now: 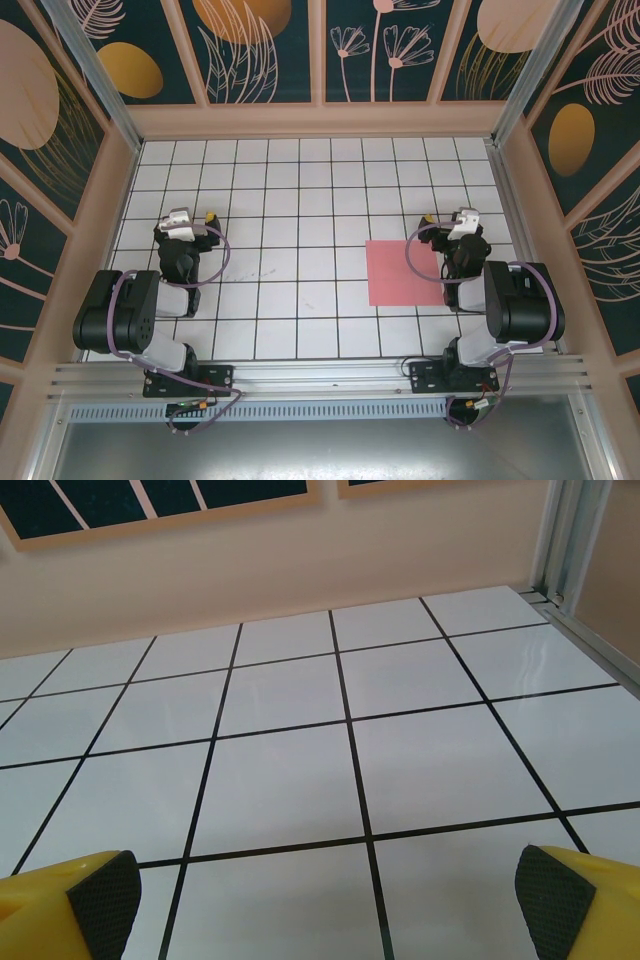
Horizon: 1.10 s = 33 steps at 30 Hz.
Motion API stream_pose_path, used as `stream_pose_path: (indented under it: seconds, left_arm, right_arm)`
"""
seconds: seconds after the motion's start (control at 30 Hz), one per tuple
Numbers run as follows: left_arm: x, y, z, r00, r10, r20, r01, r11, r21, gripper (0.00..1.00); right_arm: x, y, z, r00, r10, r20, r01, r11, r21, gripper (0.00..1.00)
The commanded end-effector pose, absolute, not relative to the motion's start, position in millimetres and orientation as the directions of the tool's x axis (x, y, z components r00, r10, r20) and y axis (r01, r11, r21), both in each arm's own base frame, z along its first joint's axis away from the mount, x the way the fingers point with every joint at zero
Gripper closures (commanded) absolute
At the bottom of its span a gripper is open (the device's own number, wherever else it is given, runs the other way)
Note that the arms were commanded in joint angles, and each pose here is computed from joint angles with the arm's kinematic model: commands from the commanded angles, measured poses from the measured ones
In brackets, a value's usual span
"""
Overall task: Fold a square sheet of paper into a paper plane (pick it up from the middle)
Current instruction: Move the square sheet of paper to the center of the table.
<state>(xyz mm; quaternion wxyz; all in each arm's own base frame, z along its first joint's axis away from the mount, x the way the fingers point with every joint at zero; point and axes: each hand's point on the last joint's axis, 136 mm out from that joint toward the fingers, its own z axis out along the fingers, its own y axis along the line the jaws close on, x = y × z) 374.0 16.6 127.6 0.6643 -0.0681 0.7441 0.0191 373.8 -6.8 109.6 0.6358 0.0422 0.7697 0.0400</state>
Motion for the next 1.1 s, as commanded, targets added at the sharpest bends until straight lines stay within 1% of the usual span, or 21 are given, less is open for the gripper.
stream_pose_path:
  seconds: [0.0, 0.17, 0.3, 0.4, 0.47, 0.57, 0.63, 0.7, 0.8, 0.83, 0.9, 0.93, 0.97, 1.0, 1.07]
  left_arm:
    - [375.8, 15.8, 137.0, -0.080, -0.063, -0.995, -0.114, 0.992, -0.054, 0.01]
    - [370.7, 12.6, 139.5, -0.064, -0.057, -0.996, -0.093, 0.994, -0.051, 0.01]
    - [357.1, 16.4, 150.4, -0.005, -0.070, -0.998, -0.111, 0.991, -0.069, 0.01]
    - [352.2, 25.6, 158.0, 0.006, -0.091, -0.996, -0.163, 0.982, -0.090, 0.01]
    - [354.9, 30.0, 161.7, -0.017, -0.112, -0.994, -0.192, 0.976, -0.107, 0.01]
    - [356.4, 36.5, 166.5, -0.046, -0.174, -0.984, -0.237, 0.958, -0.159, 0.01]
    - [354.3, 38.8, 172.1, -0.046, -0.244, -0.969, -0.259, 0.939, -0.224, 0.01]
    - [353.9, 40.2, 180.7, -0.053, -0.297, -0.953, -0.276, 0.922, -0.272, 0.01]
    - [350.3, 44.3, 187.3, -0.065, -0.403, -0.913, -0.324, 0.874, -0.362, 0.01]
    - [348.1, 44.6, 191.1, -0.053, -0.441, -0.896, -0.330, 0.855, -0.401, 0.01]
    - [339.6, 50.6, 194.0, -0.002, -0.542, -0.841, -0.368, 0.782, -0.503, 0.01]
    - [335.8, 51.9, 194.0, 0.005, -0.569, -0.822, -0.381, 0.759, -0.528, 0.01]
    - [332.3, 49.6, 194.4, -0.005, -0.585, -0.811, -0.377, 0.752, -0.541, 0.01]
    - [328.7, 48.6, 194.5, -0.013, -0.587, -0.810, -0.375, 0.754, -0.540, 0.01]
    - [322.7, 49.8, 191.7, 0.002, -0.640, -0.769, -0.393, 0.706, -0.589, 0.01]
  right_arm:
    - [378.5, -7.1, 119.7, -0.155, 0.113, -0.981, 0.005, 0.994, 0.113, 0.01]
    - [375.9, -0.7, 123.4, -0.141, 0.093, -0.986, -0.020, 0.995, 0.096, 0.01]
    - [372.8, 2.0, 128.5, -0.129, 0.080, -0.988, -0.028, 0.996, 0.085, 0.01]
    - [380.1, 0.6, 134.5, -0.174, 0.095, -0.980, -0.018, 0.995, 0.100, 0.01]
    - [390.7, -0.3, 129.6, -0.287, 0.140, -0.948, -0.002, 0.989, 0.147, 0.01]
    - [397.5, -5.0, 133.3, -0.400, 0.200, -0.894, 0.067, 0.980, 0.189, 0.01]
    - [396.9, -11.8, 147.9, -0.422, 0.304, -0.854, 0.160, 0.952, 0.259, 0.01]
    - [394.4, 0.3, 163.3, -0.452, 0.332, -0.828, 0.121, 0.942, 0.312, 0.01]
    - [386.7, 15.7, 184.8, -0.446, 0.405, -0.798, 0.080, 0.907, 0.414, 0.01]
    - [383.8, 15.8, 188.8, -0.429, 0.444, -0.787, 0.096, 0.888, 0.449, 0.01]
    - [374.5, 2.8, 187.5, -0.378, 0.606, -0.700, 0.235, 0.794, 0.560, 0.01]
    - [371.1, 6.8, 185.9, -0.400, 0.609, -0.685, 0.221, 0.790, 0.572, 0.01]
    - [369.1, 16.9, 185.3, -0.437, 0.590, -0.679, 0.167, 0.795, 0.583, 0.01]
    - [367.4, 25.6, 180.3, -0.470, 0.593, -0.653, 0.144, 0.782, 0.606, 0.01]
    - [366.0, 44.3, 168.3, -0.552, 0.597, -0.581, 0.109, 0.743, 0.660, 0.01]
